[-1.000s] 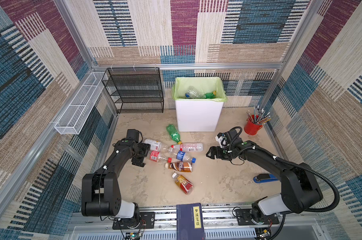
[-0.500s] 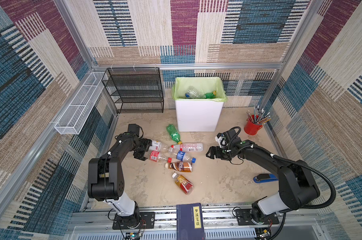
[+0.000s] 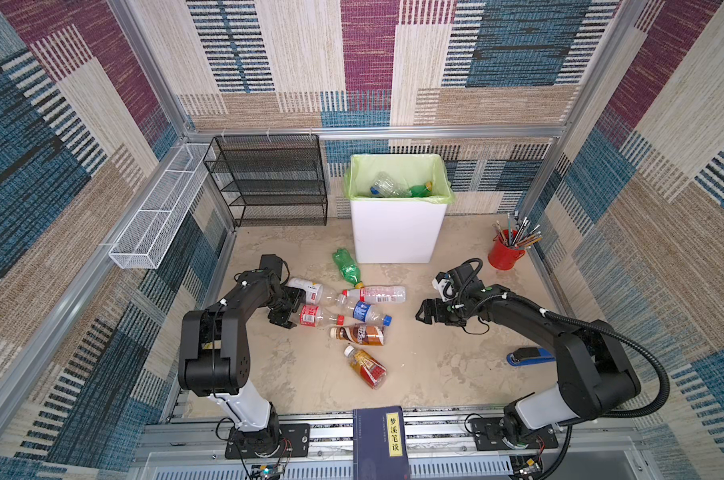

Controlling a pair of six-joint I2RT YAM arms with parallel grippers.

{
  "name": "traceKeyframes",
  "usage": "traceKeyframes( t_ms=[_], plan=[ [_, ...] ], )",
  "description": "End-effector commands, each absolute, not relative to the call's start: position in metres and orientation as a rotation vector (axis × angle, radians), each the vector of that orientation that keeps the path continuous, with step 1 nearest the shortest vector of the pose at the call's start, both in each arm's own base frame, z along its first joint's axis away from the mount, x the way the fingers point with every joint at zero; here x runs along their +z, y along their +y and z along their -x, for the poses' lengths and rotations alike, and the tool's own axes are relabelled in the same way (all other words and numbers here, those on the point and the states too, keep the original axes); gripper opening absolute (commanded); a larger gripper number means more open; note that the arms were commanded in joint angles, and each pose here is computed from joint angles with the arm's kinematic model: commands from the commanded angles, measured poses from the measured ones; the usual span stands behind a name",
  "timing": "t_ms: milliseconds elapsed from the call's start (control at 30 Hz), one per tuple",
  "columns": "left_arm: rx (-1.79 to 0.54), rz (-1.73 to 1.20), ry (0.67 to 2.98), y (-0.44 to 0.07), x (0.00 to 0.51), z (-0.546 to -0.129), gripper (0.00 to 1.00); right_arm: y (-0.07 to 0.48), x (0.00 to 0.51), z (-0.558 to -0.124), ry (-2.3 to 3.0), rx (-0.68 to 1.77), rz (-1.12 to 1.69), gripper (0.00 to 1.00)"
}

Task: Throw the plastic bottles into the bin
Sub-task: 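Close left gripper around the clear bottle in the pile, then lift the clear bottle with left gripper off the pile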

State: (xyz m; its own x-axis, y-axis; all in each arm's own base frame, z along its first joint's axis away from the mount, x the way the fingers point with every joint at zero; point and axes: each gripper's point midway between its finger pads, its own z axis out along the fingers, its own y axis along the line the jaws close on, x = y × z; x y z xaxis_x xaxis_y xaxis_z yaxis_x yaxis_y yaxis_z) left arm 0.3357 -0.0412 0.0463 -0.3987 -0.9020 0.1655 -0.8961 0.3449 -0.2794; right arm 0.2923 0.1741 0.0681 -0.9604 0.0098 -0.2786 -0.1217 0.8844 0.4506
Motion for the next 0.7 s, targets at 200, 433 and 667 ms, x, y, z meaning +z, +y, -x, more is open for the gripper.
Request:
traceKeyframes(
  t_ms=[200,433,667],
  plan=[
    [-0.581,1.488,2.647,-0.038,0.056,-0.349,0.61,0.174,0.081,-0.302,2.753,0.720,-0.160,0.87],
    [-0.636,1.324,2.676,-0.036,0.075,-0.354,0.60,0.167,0.103,-0.314,2.678,0.685,-0.246,0.85],
    [-0.591,1.409,2.728,-0.036,0.041,-0.341,0.67,0.177,0.112,-0.320,2.636,0.740,-0.164,0.85]
  ],
)
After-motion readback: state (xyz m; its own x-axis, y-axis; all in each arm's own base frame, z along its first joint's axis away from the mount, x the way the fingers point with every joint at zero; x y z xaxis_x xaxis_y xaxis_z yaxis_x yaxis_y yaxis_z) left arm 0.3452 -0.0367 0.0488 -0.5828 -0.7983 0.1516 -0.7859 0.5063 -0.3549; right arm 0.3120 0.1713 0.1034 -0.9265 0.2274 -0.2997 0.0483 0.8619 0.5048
